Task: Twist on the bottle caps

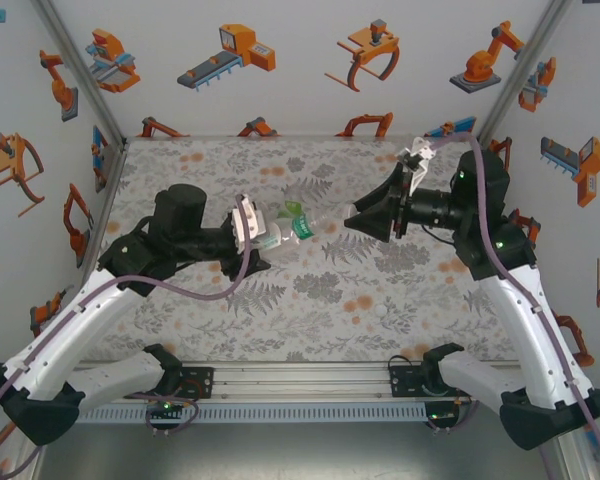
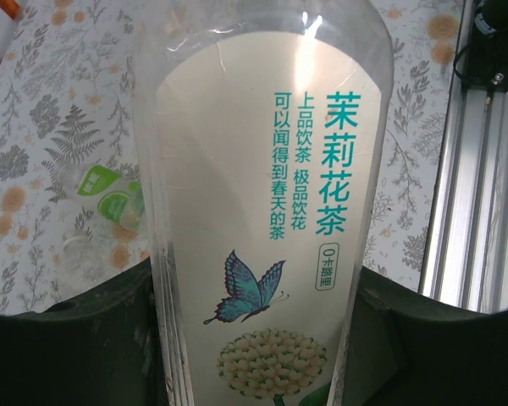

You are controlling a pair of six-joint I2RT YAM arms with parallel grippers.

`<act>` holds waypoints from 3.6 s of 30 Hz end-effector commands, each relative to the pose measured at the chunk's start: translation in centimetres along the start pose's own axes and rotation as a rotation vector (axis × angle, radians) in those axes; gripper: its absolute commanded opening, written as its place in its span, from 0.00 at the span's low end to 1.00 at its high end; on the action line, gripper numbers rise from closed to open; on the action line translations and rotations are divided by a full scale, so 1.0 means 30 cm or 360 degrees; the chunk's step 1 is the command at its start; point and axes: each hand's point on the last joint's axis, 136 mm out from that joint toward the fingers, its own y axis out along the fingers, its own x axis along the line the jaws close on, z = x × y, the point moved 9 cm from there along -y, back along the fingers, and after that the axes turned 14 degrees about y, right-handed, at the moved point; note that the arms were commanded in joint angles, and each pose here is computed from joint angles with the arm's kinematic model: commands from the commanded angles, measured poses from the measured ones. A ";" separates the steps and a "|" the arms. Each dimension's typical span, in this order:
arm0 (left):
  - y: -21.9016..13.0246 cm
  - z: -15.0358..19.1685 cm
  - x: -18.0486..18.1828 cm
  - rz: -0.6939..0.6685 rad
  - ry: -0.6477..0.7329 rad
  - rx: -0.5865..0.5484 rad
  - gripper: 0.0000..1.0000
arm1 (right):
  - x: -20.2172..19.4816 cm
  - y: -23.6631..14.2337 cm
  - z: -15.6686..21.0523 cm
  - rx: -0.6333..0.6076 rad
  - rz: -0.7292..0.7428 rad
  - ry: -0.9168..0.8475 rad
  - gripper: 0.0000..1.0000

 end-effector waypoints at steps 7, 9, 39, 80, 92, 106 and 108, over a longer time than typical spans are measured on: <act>-0.011 -0.072 -0.008 0.0082 0.0121 -0.0090 0.00 | 0.079 -0.009 0.007 0.0006 -0.0397 -0.0386 0.04; -0.011 -0.078 -0.009 0.0094 0.0129 -0.0104 0.00 | 0.076 -0.009 0.013 0.0018 -0.0398 -0.0380 0.04; -0.010 -0.093 -0.017 0.0197 0.0194 -0.0053 0.00 | 0.063 0.042 0.035 0.0092 -0.0475 -0.0334 0.00; -0.003 -0.105 -0.008 0.0180 0.0219 -0.0058 0.00 | 0.107 0.080 0.051 0.0246 -0.0494 -0.0295 0.00; 0.000 -0.104 0.022 -0.0005 0.0258 -0.0048 0.00 | 0.033 0.091 0.078 0.0066 -0.0122 0.0653 0.00; 0.018 -0.099 0.036 -0.0078 0.0276 -0.0049 0.00 | -0.101 0.105 0.242 -0.0049 0.0469 0.2555 0.00; 0.020 -0.097 0.035 -0.0075 0.0278 -0.0044 0.00 | -0.101 0.097 0.257 -0.0079 0.0492 0.2638 0.00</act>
